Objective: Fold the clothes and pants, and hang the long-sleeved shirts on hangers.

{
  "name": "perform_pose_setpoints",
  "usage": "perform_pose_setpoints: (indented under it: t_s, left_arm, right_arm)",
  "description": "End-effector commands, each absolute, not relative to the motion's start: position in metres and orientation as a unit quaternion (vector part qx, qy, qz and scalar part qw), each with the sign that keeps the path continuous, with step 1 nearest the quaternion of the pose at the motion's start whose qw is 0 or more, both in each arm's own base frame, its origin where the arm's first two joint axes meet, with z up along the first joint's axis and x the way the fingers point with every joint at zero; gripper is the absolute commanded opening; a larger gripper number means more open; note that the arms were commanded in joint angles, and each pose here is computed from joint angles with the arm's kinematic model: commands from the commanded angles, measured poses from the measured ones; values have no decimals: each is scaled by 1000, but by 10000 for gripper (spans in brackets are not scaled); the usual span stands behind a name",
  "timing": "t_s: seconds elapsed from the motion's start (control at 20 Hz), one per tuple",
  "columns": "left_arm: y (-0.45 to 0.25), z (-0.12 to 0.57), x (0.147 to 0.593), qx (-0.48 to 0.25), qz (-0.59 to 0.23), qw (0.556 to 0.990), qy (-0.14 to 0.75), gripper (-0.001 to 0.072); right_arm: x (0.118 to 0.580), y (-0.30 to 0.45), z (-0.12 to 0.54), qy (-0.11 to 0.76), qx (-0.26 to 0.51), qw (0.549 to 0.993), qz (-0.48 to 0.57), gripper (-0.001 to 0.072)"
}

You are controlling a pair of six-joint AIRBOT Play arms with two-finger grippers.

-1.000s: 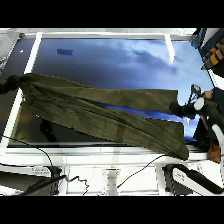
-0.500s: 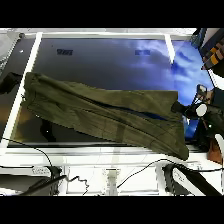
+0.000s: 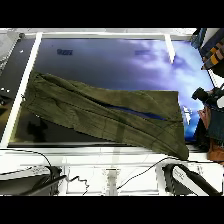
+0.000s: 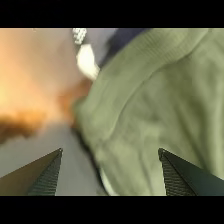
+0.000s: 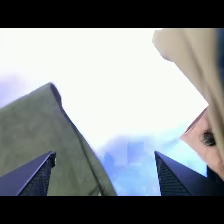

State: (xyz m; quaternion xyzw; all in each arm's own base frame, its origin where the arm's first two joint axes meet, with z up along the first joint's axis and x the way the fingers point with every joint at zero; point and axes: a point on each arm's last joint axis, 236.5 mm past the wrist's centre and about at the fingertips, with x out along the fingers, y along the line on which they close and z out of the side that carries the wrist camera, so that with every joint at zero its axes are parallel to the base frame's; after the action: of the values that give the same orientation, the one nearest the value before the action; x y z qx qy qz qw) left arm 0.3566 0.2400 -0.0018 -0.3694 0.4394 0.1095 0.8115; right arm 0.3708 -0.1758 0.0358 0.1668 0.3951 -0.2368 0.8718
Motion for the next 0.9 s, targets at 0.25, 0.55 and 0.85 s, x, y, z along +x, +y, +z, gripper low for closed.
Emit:
perform_pose_setpoints:
  t_s: [0.25,0.55,0.85]
  left_arm:
    - [209,-89,364,-457,114,774,422,700]
    - [208,-100,410,-462,117,799,367,447]
    - [209,-20,408,-438,58,831,337,47]
  right_arm:
    - [380,-157,40,379,256,862,-218,693]
    - [381,-155,40,378,259,863,-214,692]
    - [390,-160,19,407,232,860,-201,668]
